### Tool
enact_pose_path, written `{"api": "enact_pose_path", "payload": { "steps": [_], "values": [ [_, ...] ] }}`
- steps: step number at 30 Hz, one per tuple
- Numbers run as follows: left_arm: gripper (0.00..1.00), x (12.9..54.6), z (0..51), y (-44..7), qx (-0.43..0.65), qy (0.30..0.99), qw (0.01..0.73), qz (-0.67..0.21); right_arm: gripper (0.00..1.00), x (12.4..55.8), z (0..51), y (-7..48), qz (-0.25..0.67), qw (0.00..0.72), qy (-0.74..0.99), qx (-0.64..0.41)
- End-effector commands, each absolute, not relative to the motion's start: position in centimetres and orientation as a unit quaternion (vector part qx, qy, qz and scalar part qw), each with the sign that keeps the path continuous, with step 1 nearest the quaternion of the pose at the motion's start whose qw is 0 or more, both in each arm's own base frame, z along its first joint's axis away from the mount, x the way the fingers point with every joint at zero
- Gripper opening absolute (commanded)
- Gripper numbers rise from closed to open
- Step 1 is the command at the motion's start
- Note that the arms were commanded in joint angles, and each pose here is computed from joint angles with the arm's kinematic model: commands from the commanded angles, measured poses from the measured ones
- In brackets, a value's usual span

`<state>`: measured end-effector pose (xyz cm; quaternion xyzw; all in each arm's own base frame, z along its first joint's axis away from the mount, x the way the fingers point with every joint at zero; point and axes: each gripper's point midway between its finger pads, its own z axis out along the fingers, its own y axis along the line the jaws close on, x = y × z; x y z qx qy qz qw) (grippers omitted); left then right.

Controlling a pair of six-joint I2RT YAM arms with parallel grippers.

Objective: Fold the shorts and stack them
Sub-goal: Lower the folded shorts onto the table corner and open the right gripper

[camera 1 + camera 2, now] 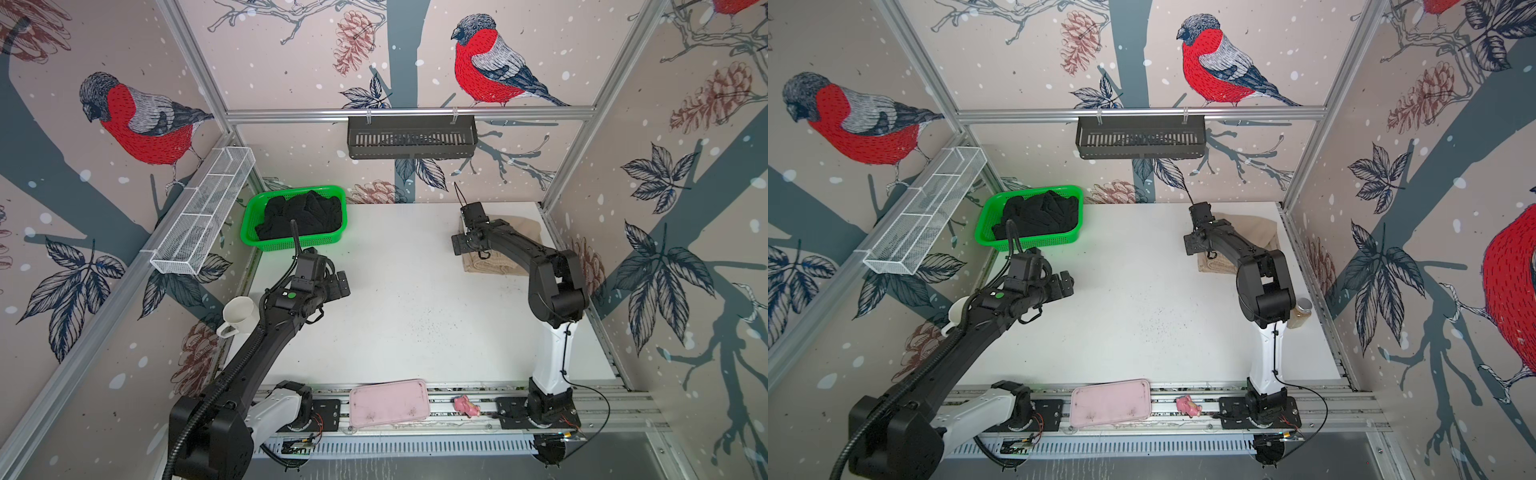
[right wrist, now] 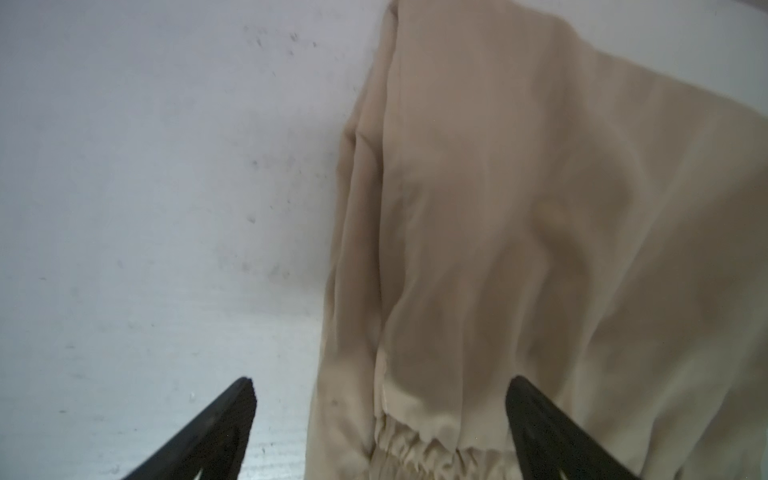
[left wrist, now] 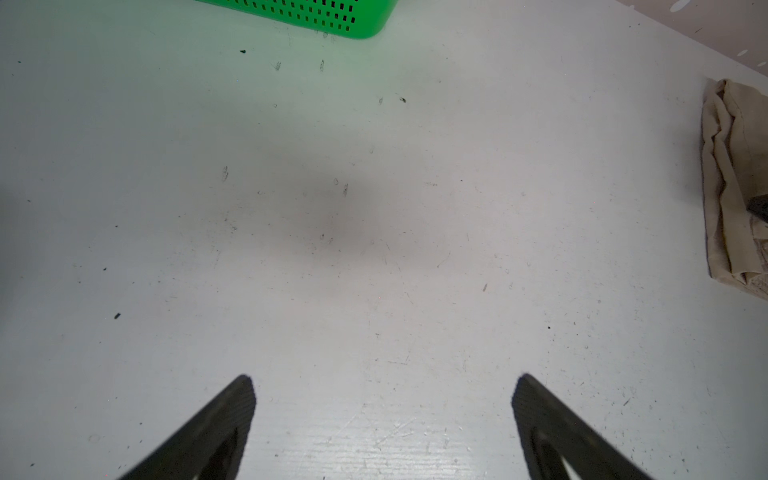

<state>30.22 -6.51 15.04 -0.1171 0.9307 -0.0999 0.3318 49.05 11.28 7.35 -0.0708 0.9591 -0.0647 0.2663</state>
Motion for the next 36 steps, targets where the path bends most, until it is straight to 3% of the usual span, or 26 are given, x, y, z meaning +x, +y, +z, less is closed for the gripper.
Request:
{"api": "enact_pose_path", "payload": {
  "steps": [1,12,27,36],
  "values": [
    [0.97,30.8,15.4,-6.8,-0.114,0.927,0.341,-0.111,0.95,48.4,7.2,10.2,-0.072,0.272,0.959,-0.028],
    [0.97,30.7,14.8,-6.9,-0.117,0.929,0.334,-0.112,0.95,46.8,4.2,6.0,-0.131,0.242,0.961,-0.01],
    [0.97,30.5,14.1,-6.7,-0.122,0.931,0.326,-0.107,0.94,51.7,1.9,2.2,-0.171,0.237,0.948,-0.129],
    [0.97,30.5,14.0,-6.6,-0.125,0.931,0.326,-0.106,0.95,51.2,1.5,3.1,-0.157,0.243,0.935,-0.205]
  ]
}}
